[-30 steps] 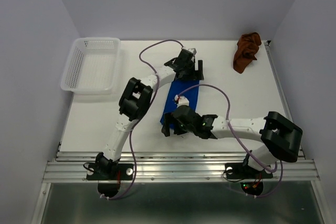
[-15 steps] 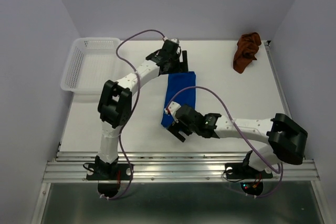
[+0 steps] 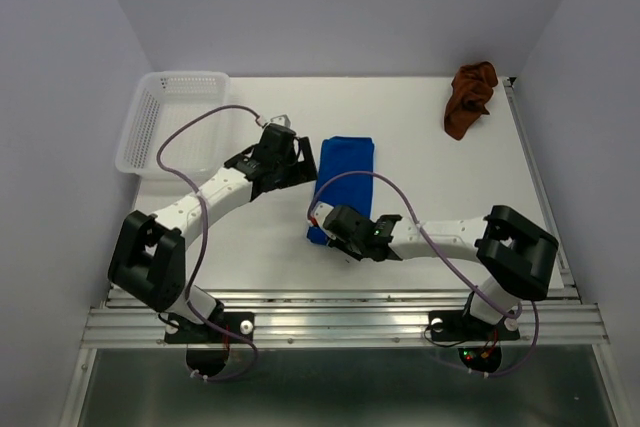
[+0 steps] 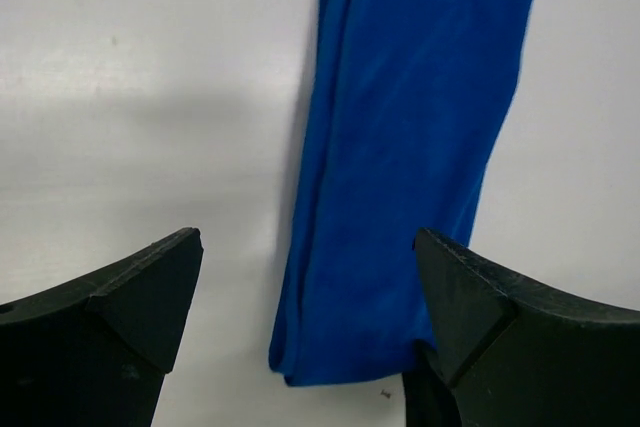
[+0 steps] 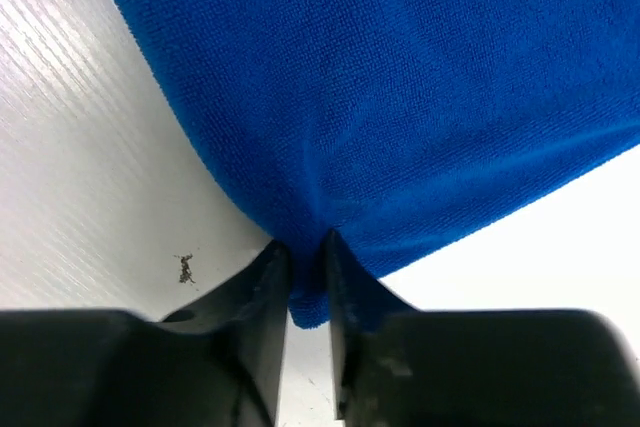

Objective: Roll the towels
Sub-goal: Roll the towel

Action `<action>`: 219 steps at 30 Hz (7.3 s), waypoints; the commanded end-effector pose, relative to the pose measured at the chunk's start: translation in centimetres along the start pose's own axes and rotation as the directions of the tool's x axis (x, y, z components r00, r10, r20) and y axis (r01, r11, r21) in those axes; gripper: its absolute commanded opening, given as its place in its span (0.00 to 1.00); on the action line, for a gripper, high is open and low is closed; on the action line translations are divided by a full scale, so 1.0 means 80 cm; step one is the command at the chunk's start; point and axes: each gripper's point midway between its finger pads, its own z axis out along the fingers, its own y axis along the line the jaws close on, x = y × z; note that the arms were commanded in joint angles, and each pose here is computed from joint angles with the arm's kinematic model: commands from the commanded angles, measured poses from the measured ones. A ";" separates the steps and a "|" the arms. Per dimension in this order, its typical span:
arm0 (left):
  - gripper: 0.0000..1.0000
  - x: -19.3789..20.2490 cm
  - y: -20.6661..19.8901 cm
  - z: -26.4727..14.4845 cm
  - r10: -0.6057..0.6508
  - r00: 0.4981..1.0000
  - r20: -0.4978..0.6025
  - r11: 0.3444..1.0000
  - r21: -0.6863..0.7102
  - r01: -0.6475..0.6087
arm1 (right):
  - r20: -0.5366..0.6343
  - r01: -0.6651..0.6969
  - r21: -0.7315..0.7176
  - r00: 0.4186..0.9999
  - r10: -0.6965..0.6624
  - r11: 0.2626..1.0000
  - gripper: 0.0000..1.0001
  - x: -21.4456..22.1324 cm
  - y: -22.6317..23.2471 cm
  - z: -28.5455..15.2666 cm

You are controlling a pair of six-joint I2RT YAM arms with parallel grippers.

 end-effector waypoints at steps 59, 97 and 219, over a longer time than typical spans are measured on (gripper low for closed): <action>0.96 0.157 0.016 -0.011 0.085 0.973 -0.216 0.976 0.214 -0.037 | -0.111 -0.618 -0.257 0.783 0.612 0.743 0.34 -0.056 -0.100 0.024; 0.39 0.150 0.019 0.078 0.193 0.945 -0.265 0.979 0.116 -0.168 | 0.029 -0.300 0.213 0.953 0.301 0.930 0.20 -0.003 -0.213 0.015; 0.81 0.127 0.038 0.090 -0.141 0.948 -0.285 0.982 0.082 0.170 | -0.207 -0.718 -0.408 0.674 0.709 0.563 0.58 -0.053 -0.128 -0.020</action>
